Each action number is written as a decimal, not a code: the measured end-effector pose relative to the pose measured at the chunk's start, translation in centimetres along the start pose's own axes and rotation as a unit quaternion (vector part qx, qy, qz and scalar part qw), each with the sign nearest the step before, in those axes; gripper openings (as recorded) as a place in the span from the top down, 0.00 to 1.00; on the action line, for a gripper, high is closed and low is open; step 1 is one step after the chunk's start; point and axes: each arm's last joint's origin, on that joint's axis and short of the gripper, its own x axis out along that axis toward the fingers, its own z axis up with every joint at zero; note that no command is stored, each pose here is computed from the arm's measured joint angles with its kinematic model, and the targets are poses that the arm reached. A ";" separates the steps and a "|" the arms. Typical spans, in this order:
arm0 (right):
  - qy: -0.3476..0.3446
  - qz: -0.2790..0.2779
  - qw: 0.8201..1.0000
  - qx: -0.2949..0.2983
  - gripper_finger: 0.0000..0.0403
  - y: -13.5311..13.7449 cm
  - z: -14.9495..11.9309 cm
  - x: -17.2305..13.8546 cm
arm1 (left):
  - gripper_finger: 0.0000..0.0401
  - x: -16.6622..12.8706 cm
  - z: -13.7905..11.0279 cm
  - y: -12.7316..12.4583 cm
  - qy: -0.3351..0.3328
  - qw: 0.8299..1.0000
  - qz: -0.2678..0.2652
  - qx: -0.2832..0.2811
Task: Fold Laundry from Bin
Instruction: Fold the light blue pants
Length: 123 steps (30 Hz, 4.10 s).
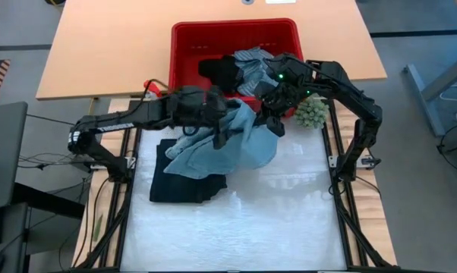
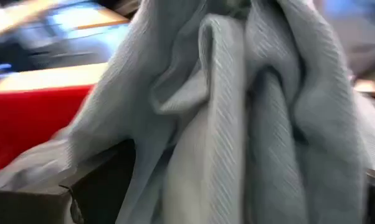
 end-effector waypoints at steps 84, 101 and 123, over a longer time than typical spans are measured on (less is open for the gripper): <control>-0.461 -0.317 0.781 -0.276 0.96 6.8 -3.0 3.7 | 1.00 -14.8 9.9 4.0 -0.225 0.962 -0.088 -0.125; -0.651 -0.238 0.701 -0.166 0.96 6.9 -2.1 -0.7 | 0.91 -14.6 9.7 3.7 -0.210 0.962 -0.132 -0.110; -0.636 -0.100 0.760 -0.082 0.96 6.5 0.0 -2.2 | 0.92 -11.4 8.0 3.3 -0.133 0.978 -0.152 -0.051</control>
